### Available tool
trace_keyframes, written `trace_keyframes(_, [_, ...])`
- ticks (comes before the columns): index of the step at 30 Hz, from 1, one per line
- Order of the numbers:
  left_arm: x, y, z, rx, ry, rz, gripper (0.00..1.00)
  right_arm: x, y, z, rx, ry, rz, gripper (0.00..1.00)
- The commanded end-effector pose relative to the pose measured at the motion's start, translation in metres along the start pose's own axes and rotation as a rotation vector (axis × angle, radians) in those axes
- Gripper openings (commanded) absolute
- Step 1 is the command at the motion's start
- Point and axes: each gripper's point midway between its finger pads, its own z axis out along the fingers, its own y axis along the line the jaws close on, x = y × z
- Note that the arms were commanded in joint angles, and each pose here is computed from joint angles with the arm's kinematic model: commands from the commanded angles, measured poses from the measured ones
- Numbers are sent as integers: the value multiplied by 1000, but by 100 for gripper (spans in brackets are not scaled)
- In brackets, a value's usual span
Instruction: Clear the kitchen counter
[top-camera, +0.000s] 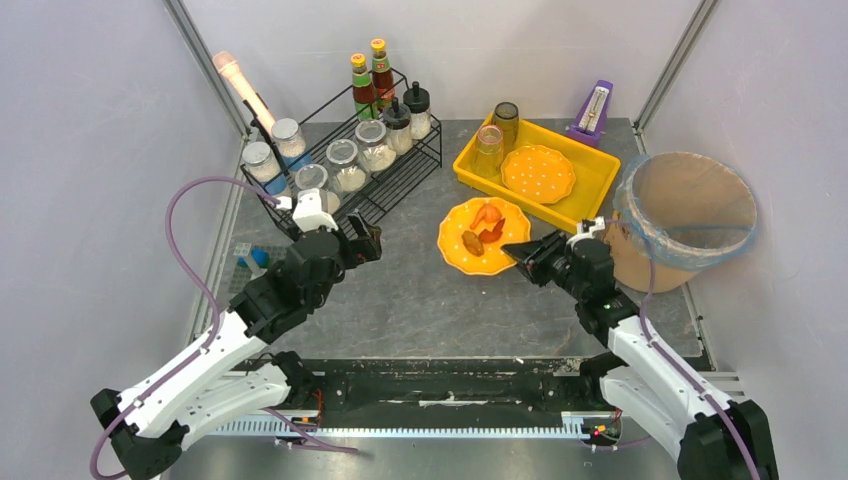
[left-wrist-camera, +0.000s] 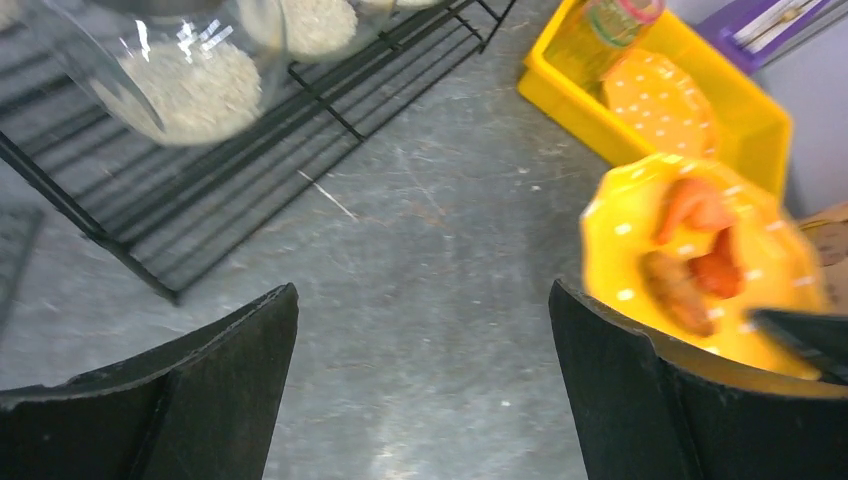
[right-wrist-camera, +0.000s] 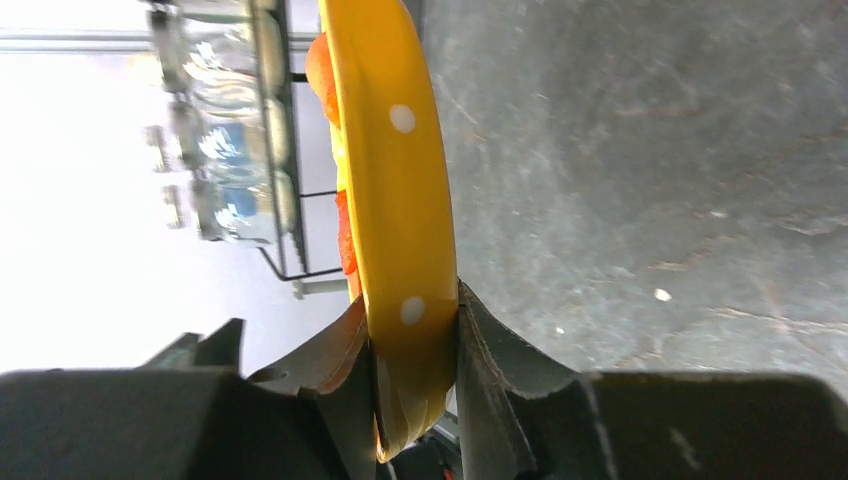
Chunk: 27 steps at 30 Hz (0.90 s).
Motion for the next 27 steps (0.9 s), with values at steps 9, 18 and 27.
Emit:
trace_keyframes(9, [-32,5,15,14,-104,305,100,-86,202,-57,-363,-293,70,0])
trace_keyframes(18, [-19,12,30,7,-102,361,100,-124,243,-78,-414,-460,124,0])
trace_keyframes(27, [-18,17,29,10,-124,368,100,-177,235,-112,-346,-744,158,0])
